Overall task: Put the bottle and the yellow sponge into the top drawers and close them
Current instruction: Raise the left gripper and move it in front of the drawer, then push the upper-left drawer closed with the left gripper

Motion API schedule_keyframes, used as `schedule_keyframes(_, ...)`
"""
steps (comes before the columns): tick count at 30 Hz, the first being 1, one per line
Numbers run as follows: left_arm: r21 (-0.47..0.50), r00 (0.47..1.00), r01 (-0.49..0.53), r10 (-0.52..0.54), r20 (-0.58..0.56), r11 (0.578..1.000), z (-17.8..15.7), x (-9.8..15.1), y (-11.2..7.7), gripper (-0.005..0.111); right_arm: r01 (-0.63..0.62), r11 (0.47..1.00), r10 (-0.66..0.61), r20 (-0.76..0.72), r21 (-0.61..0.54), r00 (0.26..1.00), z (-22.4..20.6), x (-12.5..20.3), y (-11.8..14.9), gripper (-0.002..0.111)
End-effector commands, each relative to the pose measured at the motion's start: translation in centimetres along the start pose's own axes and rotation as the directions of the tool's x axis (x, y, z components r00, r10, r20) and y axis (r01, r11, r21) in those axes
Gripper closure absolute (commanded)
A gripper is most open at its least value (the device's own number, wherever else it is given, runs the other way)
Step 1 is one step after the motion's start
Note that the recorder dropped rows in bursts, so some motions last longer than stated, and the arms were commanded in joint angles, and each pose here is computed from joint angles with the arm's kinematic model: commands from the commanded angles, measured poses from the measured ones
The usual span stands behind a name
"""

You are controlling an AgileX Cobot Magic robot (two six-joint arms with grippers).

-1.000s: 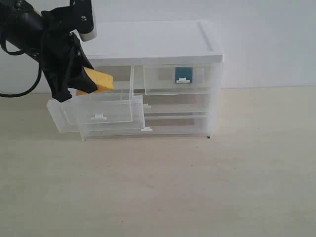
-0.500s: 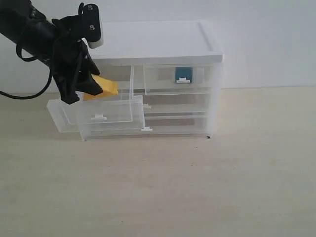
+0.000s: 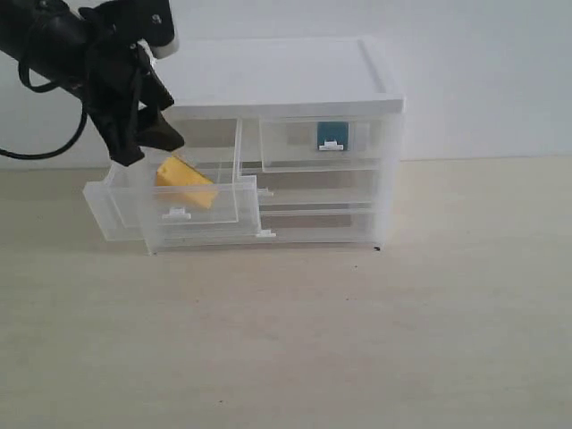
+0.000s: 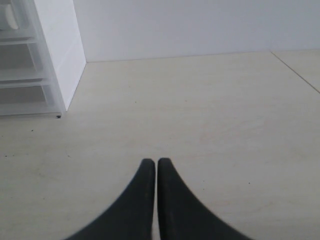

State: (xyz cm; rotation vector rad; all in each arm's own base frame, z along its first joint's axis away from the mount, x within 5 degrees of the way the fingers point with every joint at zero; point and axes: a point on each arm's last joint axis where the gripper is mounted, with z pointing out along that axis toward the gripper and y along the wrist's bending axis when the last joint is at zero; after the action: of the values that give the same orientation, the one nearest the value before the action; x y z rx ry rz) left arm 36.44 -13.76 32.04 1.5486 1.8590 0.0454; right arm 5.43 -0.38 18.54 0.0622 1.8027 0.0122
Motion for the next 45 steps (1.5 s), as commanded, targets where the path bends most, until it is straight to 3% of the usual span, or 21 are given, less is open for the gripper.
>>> schedule_keyframes(1,-0.03,0.977,0.209,-0.208,0.044,0.977,-3.7,-1.0,-0.1,0.07,0.001,1.0,-0.001,0.006,0.003,1.0,0.0,0.1,0.0,0.108)
schedule_keyframes(5,0.013,0.935,0.352,-0.351,-0.043,0.936,-5.7,-0.6,-1.1,0.103,0.001,1.0,-0.001,0.006,0.003,1.0,0.0,0.1,0.0,0.108)
schedule_keyframes(11,0.155,0.881,0.449,-0.406,-0.245,0.88,-7.2,0.5,-3.8,0.102,0.001,1.0,-0.001,0.006,0.003,1.0,0.0,0.1,0.0,0.108)
schedule_keyframes(20,0.198,0.813,0.566,-0.501,-0.298,0.8,-6.3,2.5,-7.4,0.102,0.001,1.0,-0.001,0.006,0.003,1.0,0.0,0.1,0.0,0.108)
schedule_keyframes(27,0.15,0.765,0.641,-0.613,-0.195,0.752,-2.6,3.8,-8.4,0.102,0.001,1.0,-0.001,0.006,0.003,1.0,0.0,0.1,0.0,0.108)
schedule_keyframes(39,0.006,0.719,0.694,-0.693,-0.038,0.72,2.8,4.6,-6.1,0.102,0.0,1.0,0.0,0.006,0.003,1.0,0.0,0.1,0.0,0.108)
schedule_keyframes(45,-0.037,0.686,0.727,-0.723,0.085,0.686,2.6,3.8,-4.6,0.102,0.002,1.0,-0.002,0.006,0.003,1.0,0.0,0.1,0.0,0.108)
